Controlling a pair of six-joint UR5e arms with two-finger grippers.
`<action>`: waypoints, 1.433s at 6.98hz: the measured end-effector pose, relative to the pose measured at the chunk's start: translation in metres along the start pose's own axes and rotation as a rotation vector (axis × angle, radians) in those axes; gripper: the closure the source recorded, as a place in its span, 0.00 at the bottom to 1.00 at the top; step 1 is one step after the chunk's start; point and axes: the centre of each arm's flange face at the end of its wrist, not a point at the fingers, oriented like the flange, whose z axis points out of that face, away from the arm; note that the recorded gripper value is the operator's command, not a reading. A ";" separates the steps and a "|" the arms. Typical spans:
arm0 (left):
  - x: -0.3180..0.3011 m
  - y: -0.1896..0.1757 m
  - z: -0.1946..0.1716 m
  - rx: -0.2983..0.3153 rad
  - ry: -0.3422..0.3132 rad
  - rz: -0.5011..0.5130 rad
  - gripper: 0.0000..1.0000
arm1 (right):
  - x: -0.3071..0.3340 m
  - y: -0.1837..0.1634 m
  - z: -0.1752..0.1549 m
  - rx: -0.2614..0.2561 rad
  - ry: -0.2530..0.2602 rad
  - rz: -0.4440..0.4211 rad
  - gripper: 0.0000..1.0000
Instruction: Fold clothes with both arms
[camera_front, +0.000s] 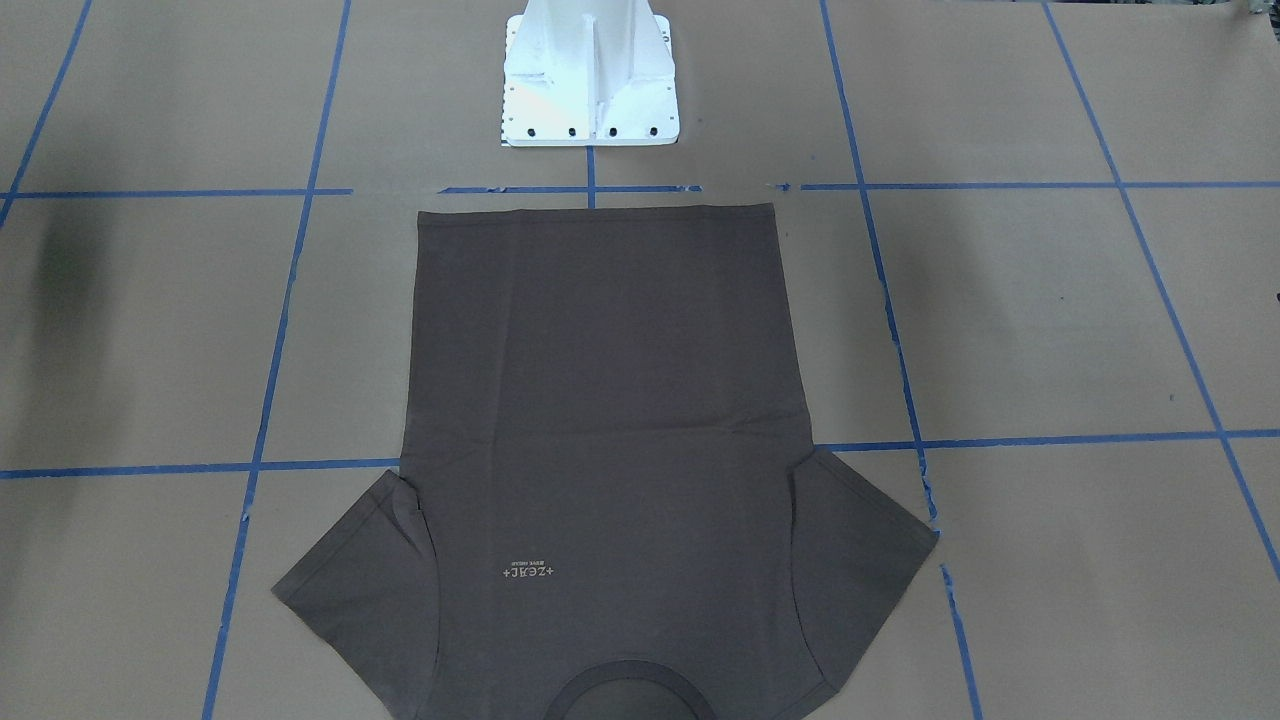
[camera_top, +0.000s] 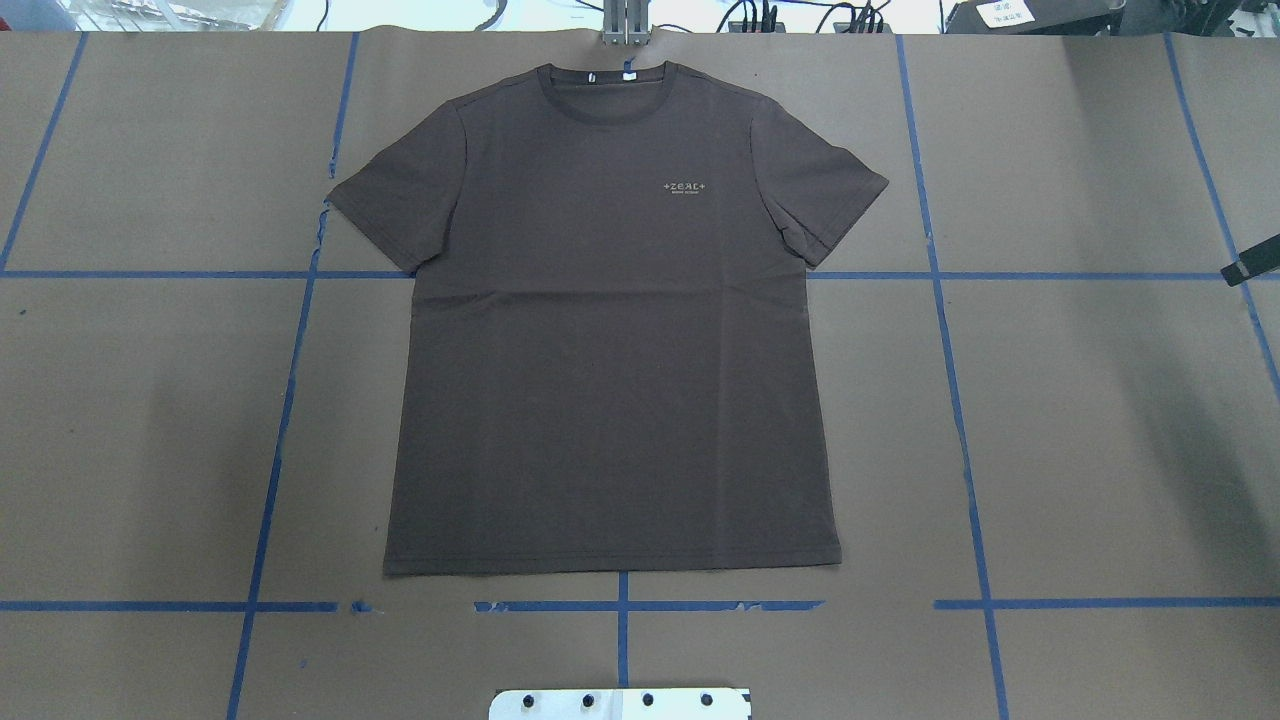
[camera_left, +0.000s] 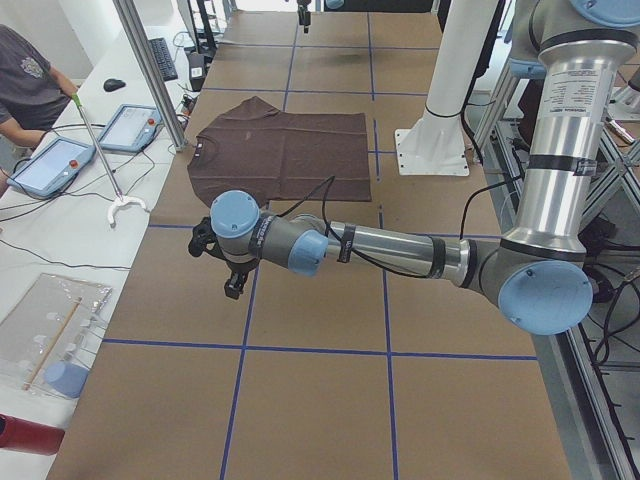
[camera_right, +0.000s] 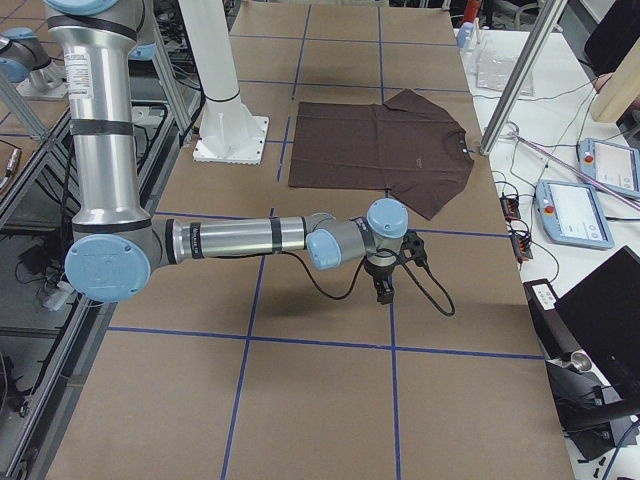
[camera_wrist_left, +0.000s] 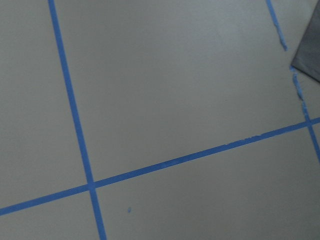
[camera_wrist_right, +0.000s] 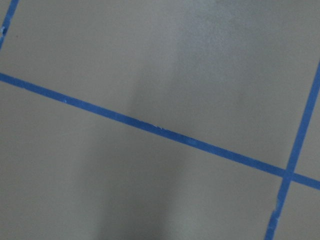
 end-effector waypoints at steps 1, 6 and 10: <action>0.004 -0.002 0.000 0.015 0.001 0.012 0.00 | -0.031 -0.037 0.019 0.026 -0.019 0.066 0.07; 0.007 0.000 0.002 0.040 0.006 0.039 0.00 | -0.226 -0.223 0.098 0.144 0.025 0.500 0.21; 0.005 0.001 0.004 0.037 0.006 0.026 0.00 | -0.260 -0.250 0.135 0.123 0.044 0.707 0.30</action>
